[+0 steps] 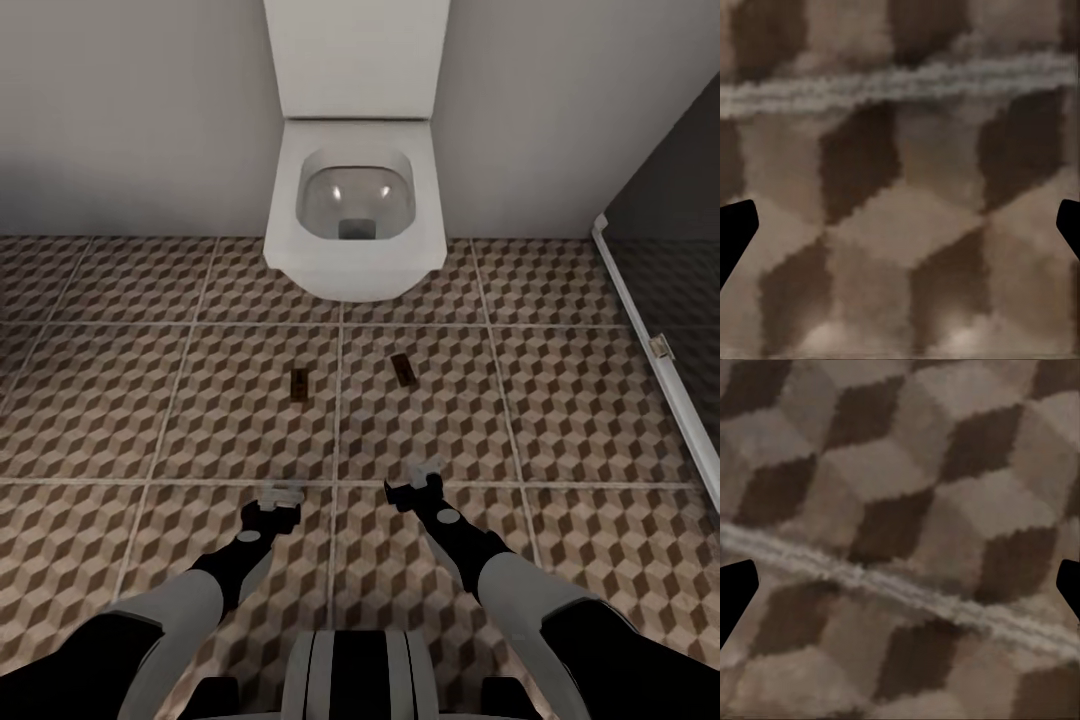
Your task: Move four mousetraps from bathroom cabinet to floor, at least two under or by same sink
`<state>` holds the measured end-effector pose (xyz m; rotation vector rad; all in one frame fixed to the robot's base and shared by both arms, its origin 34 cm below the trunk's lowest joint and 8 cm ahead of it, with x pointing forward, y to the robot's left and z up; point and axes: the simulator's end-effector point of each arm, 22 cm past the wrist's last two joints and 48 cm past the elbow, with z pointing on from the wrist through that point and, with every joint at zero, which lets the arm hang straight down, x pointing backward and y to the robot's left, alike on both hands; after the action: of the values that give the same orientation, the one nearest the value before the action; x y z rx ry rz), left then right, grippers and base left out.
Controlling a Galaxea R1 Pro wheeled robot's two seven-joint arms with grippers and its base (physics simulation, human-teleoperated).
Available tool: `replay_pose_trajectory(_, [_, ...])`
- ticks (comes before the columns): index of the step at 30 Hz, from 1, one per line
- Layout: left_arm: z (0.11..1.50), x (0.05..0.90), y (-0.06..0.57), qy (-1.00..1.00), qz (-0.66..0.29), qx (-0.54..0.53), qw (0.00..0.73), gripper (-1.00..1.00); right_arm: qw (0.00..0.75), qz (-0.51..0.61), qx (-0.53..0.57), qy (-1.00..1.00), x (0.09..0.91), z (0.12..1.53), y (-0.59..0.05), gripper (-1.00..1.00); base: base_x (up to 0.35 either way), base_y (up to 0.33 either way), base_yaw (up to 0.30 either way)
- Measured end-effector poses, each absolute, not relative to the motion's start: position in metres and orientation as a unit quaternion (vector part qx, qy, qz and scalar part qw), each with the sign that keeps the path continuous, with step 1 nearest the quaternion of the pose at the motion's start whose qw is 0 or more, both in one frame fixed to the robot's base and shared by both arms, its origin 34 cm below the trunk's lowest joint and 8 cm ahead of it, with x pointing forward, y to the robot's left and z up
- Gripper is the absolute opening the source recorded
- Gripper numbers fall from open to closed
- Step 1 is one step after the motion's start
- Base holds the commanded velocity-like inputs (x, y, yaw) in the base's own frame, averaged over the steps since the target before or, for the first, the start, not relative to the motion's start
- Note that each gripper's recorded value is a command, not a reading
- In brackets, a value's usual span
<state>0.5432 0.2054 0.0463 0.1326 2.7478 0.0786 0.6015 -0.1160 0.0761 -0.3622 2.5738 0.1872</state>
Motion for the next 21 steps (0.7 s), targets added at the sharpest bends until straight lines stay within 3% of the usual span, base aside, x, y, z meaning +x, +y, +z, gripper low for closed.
replay_pose_trajectory(21, [0.0534,0.5448,0.2025,0.979,0.027,0.048,0.195,1.0,0.271,0.068,-0.134,0.951,0.6073,0.0852,-0.116,1.0,-0.013,0.0,0.0])
